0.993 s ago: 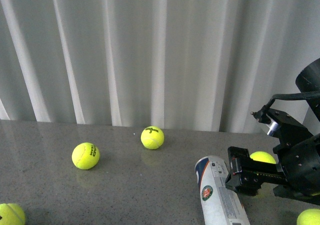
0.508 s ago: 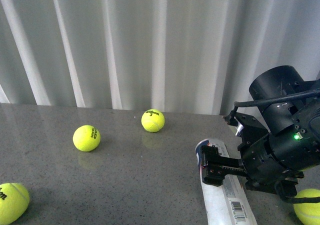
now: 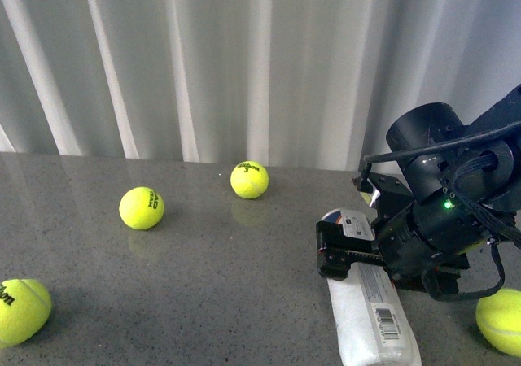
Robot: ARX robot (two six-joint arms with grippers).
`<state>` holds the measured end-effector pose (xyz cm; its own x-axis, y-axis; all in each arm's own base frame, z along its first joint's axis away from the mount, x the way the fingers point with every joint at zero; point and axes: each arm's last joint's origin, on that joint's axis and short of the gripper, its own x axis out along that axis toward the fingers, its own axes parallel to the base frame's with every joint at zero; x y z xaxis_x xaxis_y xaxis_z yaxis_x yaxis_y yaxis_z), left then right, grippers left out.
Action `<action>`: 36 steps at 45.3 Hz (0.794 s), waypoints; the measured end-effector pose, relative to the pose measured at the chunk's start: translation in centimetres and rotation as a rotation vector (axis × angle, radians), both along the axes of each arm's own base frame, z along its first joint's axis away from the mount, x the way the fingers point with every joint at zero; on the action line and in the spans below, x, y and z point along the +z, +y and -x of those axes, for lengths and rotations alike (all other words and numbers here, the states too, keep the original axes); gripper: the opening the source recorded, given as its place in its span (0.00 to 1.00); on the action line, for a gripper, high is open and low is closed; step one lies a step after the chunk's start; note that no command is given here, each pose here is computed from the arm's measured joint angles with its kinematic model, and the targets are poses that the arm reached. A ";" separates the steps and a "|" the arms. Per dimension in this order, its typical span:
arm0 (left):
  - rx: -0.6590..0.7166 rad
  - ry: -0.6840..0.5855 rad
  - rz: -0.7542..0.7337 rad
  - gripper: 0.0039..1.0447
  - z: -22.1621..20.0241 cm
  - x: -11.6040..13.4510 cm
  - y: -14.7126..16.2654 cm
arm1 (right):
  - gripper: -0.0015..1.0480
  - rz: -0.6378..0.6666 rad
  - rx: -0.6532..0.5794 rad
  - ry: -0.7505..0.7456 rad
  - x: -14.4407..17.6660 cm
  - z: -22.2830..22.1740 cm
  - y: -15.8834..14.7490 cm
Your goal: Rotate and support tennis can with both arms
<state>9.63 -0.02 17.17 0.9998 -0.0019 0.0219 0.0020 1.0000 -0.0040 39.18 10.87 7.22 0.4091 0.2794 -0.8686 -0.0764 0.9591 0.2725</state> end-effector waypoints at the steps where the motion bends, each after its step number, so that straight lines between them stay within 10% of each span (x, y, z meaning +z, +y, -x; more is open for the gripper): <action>1: 0.000 0.000 0.000 0.94 0.0 0.0 0.0 | 0.93 -0.002 0.002 0.003 -0.1 0.0 0.0; 20: 0.000 0.000 0.000 0.94 0.0 0.0 0.0 | 0.53 0.016 0.086 -0.043 0.1 0.2 0.0; 36: 0.000 0.000 0.000 0.94 0.0 0.0 0.0 | 0.24 0.198 0.651 -0.448 7.0 2.6 3.0</action>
<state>9.63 -0.02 17.17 0.9998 -0.0019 0.0219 0.0020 1.0000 -0.0040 36.57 13.89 14.26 0.5380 0.4399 -0.7191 -0.6971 0.7118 -0.0860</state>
